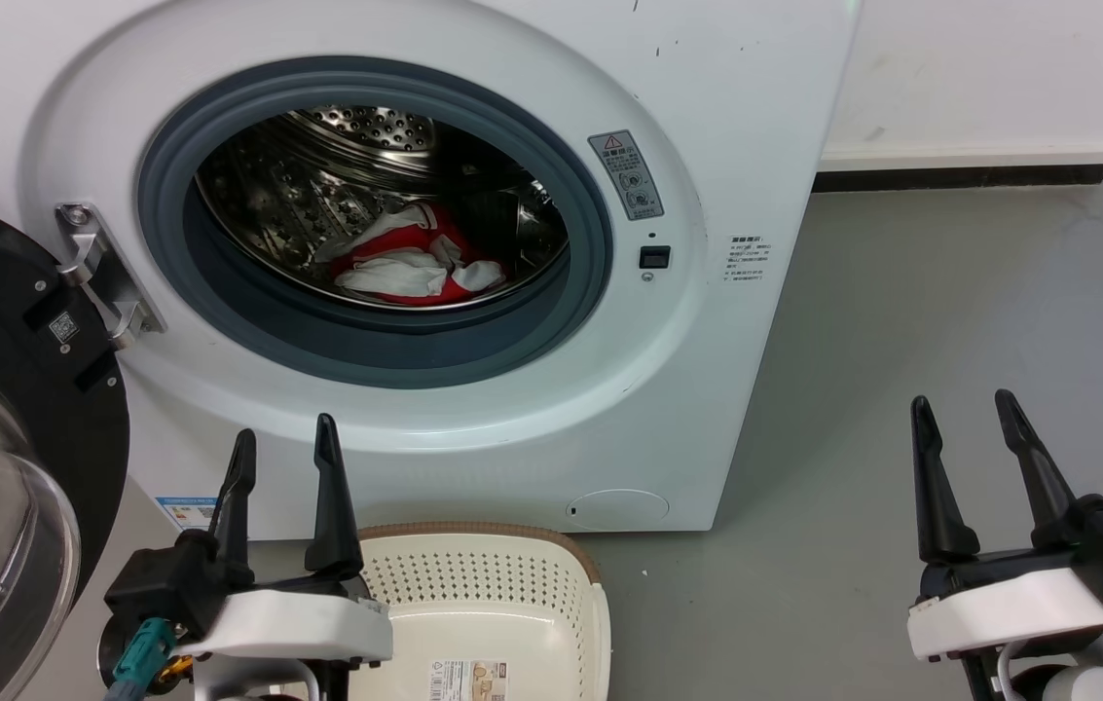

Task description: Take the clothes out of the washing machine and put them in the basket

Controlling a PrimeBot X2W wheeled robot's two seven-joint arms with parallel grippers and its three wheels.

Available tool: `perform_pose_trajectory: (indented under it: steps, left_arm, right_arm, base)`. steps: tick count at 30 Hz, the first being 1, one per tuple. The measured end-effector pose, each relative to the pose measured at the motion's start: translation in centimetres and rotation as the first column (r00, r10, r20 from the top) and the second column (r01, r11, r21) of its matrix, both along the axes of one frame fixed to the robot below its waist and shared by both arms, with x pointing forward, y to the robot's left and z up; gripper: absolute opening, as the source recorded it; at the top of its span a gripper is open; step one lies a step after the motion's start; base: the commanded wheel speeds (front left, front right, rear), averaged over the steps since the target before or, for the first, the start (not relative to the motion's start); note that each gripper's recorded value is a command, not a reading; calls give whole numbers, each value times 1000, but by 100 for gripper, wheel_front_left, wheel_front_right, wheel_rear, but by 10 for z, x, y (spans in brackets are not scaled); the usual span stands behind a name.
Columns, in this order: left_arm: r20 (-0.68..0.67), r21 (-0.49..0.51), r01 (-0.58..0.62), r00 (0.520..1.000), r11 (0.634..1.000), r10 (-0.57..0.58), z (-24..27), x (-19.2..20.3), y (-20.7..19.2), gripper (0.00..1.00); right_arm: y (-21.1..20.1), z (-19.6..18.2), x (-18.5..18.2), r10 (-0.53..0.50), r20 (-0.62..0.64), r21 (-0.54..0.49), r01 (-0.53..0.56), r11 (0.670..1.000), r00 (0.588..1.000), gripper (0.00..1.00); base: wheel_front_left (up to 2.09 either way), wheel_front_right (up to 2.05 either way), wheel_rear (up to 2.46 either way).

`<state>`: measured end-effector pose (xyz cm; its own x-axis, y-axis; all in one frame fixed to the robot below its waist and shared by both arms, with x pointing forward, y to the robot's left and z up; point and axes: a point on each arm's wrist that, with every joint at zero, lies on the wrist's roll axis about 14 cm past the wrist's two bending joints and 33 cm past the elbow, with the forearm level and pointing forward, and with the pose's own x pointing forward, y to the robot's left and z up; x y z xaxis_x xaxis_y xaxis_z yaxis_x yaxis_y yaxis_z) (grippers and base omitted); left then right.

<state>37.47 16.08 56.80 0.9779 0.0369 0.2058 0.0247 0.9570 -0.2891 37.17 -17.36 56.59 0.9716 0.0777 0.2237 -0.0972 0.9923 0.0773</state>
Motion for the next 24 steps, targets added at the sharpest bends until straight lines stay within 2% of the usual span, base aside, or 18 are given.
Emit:
perform_pose_trajectory:
  steps: [14, 24]
  left_arm:
    - [-15, 157, 17, 1000, 987, -15, -13, -3, -14, 100]
    - [-38, 256, 25, 999, 966, -16, -27, -5, -19, 100]
  right_arm:
    - [1, -8, -4, -12, -5, -138, 11, 990, 1000, 100]
    - [5, -6, -6, -7, 20, -247, 12, 969, 1000, 100]
  base:
    - [0, 0, 0]
    - [0, 0, 0]
